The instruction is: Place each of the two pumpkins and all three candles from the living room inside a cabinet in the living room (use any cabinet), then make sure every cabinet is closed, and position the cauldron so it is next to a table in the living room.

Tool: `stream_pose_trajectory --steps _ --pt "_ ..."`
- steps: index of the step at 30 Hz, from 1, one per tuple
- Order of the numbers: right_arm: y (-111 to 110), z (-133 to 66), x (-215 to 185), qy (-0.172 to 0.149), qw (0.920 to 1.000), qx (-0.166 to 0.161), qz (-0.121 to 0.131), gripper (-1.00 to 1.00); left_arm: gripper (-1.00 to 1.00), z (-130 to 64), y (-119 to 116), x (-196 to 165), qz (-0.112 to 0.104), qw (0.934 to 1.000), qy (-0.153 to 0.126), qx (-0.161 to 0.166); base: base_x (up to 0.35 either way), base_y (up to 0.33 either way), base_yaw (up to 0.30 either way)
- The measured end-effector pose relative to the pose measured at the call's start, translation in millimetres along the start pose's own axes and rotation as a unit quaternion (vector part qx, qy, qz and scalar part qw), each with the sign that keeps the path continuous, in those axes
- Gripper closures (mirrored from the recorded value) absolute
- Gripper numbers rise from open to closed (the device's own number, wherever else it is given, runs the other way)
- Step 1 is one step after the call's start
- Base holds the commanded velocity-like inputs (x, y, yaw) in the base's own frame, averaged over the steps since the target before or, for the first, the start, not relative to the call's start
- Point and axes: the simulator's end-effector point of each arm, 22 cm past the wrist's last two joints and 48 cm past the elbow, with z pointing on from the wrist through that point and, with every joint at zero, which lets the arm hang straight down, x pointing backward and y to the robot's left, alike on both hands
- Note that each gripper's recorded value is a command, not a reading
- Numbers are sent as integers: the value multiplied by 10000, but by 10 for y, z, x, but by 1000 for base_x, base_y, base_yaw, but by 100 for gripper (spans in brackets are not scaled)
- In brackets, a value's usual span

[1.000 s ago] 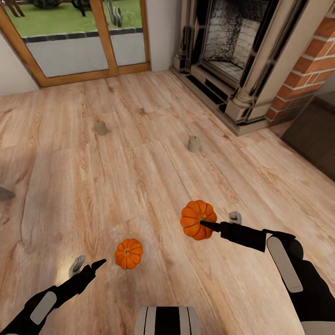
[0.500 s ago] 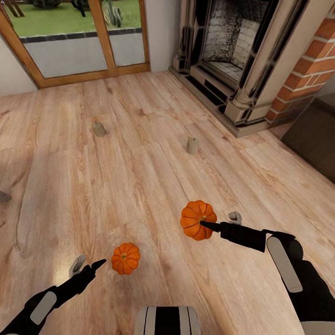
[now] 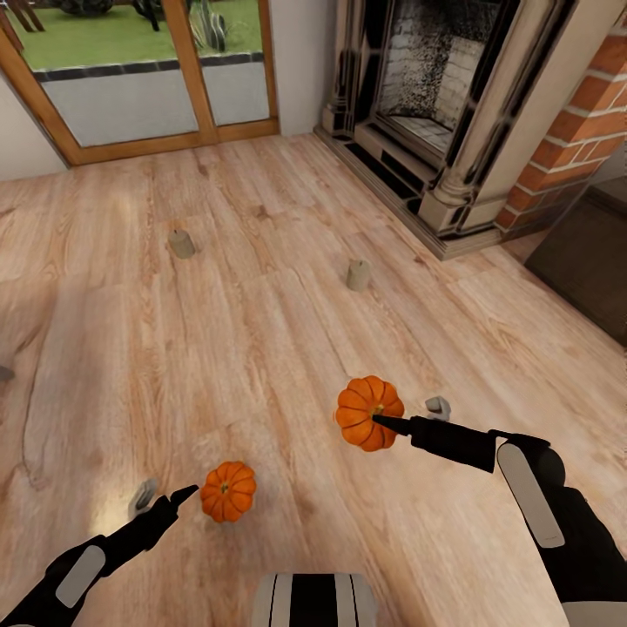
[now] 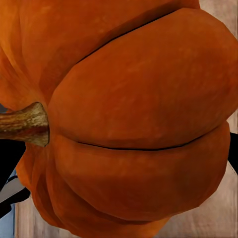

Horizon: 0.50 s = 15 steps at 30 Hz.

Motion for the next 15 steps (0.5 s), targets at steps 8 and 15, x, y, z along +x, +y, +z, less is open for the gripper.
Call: stream_pose_trajectory --steps 8,15 --pt "0 2 -2 -10 10000 -7 4 100 -100 -1 3 2 -7 10000 4 -3 37 -25 0" --pt "-13 5 0 -17 10000 -1 12 100 -100 -1 3 3 -4 10000 6 -4 50 0 0"
